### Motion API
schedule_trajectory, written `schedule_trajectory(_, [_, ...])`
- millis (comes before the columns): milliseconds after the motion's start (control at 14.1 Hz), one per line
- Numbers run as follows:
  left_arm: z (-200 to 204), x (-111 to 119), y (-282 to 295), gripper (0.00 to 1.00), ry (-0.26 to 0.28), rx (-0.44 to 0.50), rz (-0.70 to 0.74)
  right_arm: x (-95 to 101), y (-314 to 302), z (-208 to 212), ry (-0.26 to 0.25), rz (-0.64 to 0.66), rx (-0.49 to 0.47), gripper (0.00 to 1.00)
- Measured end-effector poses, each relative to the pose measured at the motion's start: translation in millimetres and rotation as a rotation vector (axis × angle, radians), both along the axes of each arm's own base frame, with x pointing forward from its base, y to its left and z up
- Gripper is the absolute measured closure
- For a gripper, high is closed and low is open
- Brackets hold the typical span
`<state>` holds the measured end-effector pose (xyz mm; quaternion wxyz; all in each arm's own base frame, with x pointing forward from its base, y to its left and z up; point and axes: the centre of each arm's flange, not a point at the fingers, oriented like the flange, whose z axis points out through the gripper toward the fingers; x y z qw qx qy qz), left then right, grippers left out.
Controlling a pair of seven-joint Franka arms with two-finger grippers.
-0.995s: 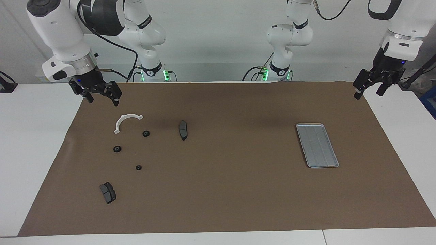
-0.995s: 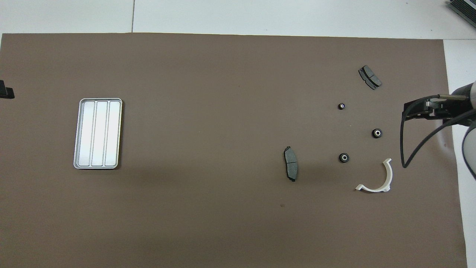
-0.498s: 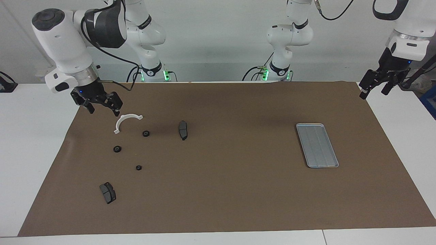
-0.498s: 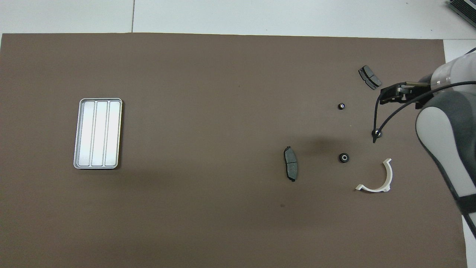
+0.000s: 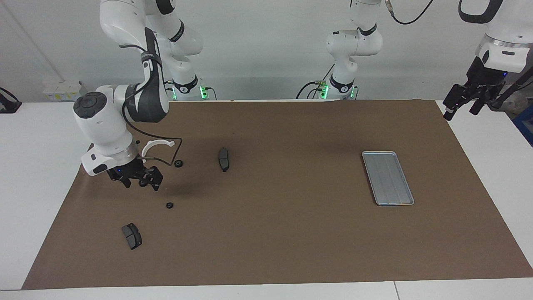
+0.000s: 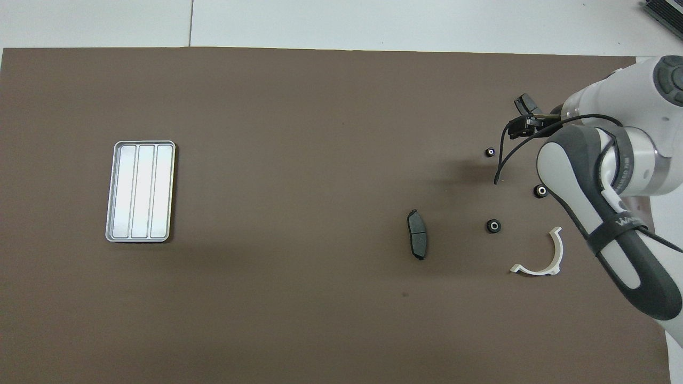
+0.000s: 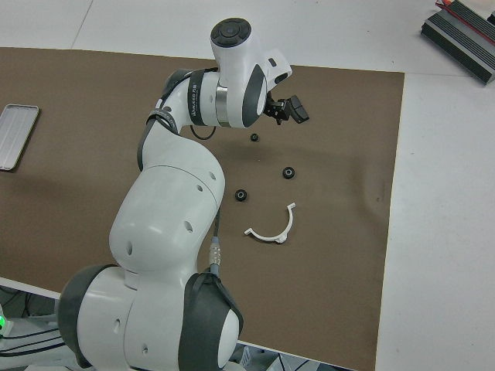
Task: Pick bearing gear from pile to tray
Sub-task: 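Reach the right gripper to a black bearing gear and grasp it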
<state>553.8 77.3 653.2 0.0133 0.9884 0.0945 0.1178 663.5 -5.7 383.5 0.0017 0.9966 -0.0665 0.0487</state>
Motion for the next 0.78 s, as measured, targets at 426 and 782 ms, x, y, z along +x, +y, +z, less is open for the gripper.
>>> schedule_trajectory(426, [2, 0, -1, 0.00, -0.004, 0.001, -0.002, 11.1, 27, -60, 0.006, 0.040, 0.005, 0.12])
schedule_trajectory(782, [-2, 7, -16, 0.00, -0.008, 0.005, -0.029, 10.6, 38, -77, 0.020, 0.056, 0.006, 0.35])
